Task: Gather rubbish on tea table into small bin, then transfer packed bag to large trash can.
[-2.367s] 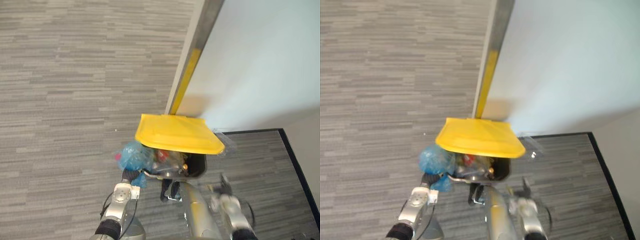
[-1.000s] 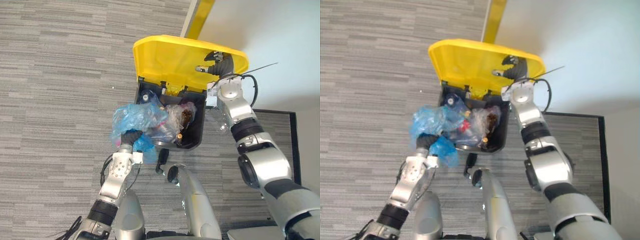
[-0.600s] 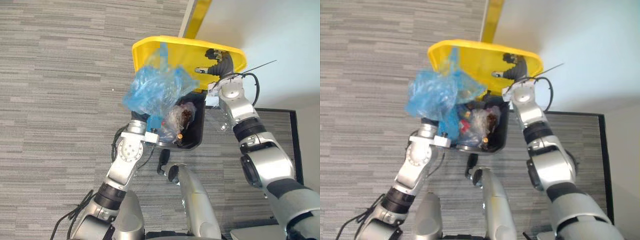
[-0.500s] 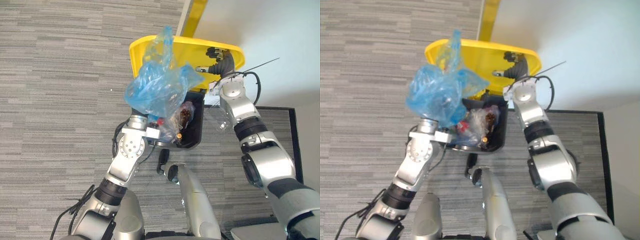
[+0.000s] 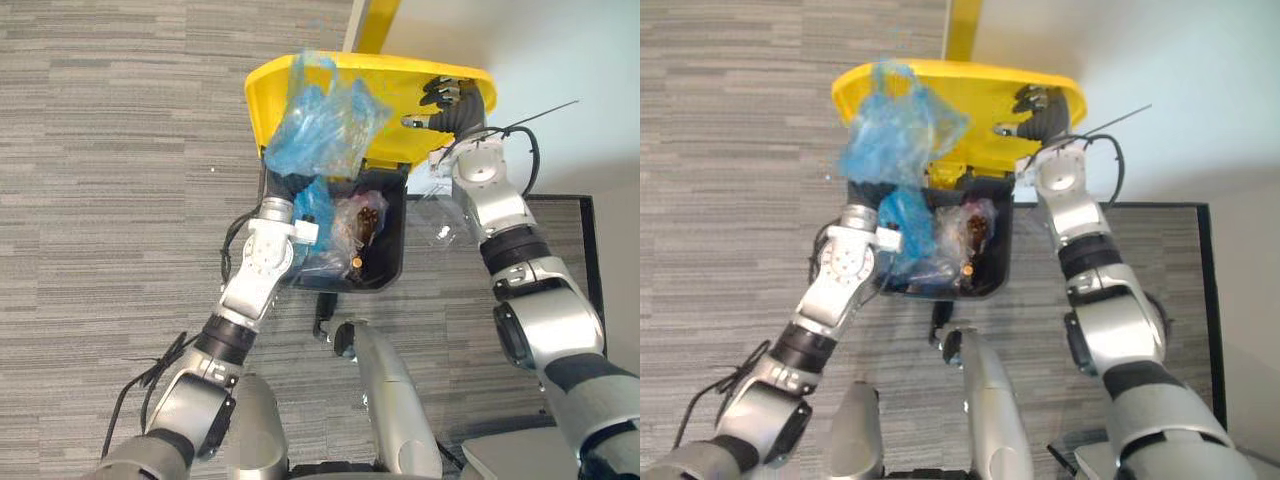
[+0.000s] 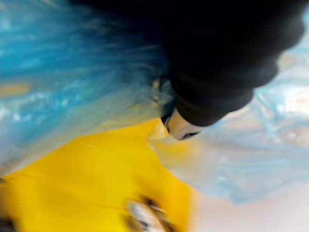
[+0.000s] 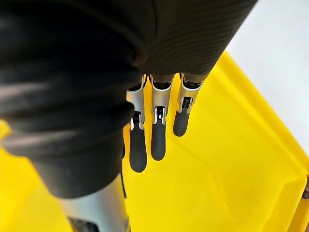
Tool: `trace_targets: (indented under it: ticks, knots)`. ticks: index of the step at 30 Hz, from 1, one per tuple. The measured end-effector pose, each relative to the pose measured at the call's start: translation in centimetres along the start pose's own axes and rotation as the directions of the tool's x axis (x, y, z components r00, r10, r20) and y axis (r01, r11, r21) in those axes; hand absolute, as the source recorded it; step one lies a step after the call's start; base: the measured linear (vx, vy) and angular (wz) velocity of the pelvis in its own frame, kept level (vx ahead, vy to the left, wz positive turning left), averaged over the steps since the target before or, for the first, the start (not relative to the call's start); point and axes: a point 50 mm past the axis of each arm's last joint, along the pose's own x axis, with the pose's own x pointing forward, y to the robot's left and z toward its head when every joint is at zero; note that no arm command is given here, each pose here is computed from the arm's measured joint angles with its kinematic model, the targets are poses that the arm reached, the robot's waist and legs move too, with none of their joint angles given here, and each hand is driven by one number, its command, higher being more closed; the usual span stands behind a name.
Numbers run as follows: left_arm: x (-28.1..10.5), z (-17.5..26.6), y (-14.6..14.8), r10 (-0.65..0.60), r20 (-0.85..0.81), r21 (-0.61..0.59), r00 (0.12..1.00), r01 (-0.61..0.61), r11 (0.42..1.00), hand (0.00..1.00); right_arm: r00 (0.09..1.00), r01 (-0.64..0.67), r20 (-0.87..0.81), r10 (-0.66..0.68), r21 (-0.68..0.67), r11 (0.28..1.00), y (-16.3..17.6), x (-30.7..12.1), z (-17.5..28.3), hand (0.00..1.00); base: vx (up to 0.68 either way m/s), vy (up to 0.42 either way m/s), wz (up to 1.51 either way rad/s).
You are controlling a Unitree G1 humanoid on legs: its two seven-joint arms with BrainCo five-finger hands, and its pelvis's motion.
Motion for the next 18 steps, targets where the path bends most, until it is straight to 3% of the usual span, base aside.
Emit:
trace_targets:
  ticks: [6, 14, 15, 18]
  knots:
    - [0.0, -4.1, 0.8, 0.014, -0.184, 0.145, 0.983, 0.013, 0.989, 1.00, 1.000, -0.008, 0.008, 0.009, -0.021, 1.000, 0.1, 0.0, 0.0, 0.00, 0.00, 0.000, 0.00]
    - [-1.5, -8.7, 0.7, -0.043, -0.398, 0.250, 0.917, 0.153, 0.956, 1.00, 1.000, -0.011, 0.011, 0.011, -0.016, 1.000, 0.6, -0.1, 0.1, 0.00, 0.00, 0.010, -0.04]
    - [-1.7, -9.0, 0.7, -0.044, -0.412, 0.254, 0.910, 0.161, 0.954, 0.00, 1.000, -0.013, 0.011, 0.014, -0.014, 1.000, 0.7, -0.1, 0.2, 0.00, 0.01, 0.019, -0.05]
    - [-2.8, -10.6, 0.7, -0.038, -0.487, 0.300, 0.872, 0.208, 0.931, 0.00, 0.999, -0.030, 0.018, 0.030, -0.007, 1.000, 1.5, -0.2, 0.4, 0.00, 0.01, 0.011, -0.05]
